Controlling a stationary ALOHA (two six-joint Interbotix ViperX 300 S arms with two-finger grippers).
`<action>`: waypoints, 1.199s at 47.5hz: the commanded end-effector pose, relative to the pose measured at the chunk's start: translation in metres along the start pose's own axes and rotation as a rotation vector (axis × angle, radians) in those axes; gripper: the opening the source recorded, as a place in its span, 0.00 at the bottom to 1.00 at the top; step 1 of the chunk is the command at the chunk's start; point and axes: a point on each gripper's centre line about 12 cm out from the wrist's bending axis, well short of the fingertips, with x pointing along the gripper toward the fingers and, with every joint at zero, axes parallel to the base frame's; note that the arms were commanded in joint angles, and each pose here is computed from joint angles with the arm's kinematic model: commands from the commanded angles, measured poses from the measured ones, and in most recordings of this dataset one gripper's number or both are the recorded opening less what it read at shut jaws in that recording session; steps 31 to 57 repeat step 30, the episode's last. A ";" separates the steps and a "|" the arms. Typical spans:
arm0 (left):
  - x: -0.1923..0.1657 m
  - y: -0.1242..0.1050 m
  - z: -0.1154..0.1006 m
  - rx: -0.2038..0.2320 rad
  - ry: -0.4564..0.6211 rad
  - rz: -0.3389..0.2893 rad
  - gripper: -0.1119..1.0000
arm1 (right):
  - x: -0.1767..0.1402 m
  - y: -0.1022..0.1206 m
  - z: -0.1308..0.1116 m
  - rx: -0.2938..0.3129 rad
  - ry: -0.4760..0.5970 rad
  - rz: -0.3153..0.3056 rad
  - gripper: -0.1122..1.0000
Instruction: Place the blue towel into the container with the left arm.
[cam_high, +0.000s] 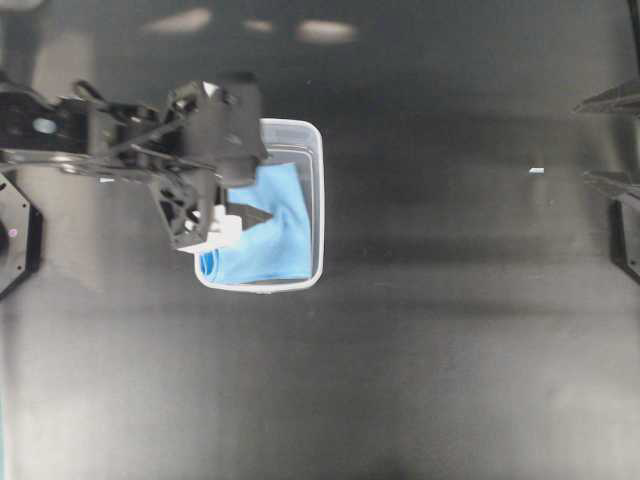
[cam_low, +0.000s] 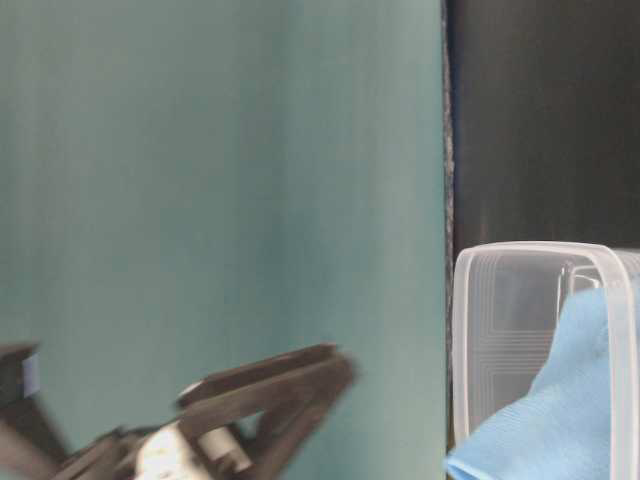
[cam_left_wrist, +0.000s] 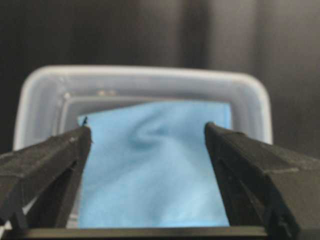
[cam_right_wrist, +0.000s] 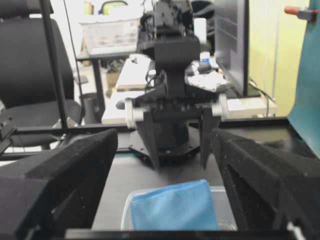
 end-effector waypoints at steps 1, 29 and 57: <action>-0.036 0.001 0.013 -0.002 -0.110 0.003 0.89 | 0.001 0.000 0.003 0.003 -0.006 0.001 0.76; -0.139 -0.005 -0.027 0.008 -0.501 -0.017 0.88 | 0.000 0.000 -0.006 0.003 0.009 -0.001 0.76; -0.140 -0.006 -0.029 0.008 -0.502 -0.020 0.88 | 0.000 -0.001 -0.006 0.003 0.009 -0.003 0.76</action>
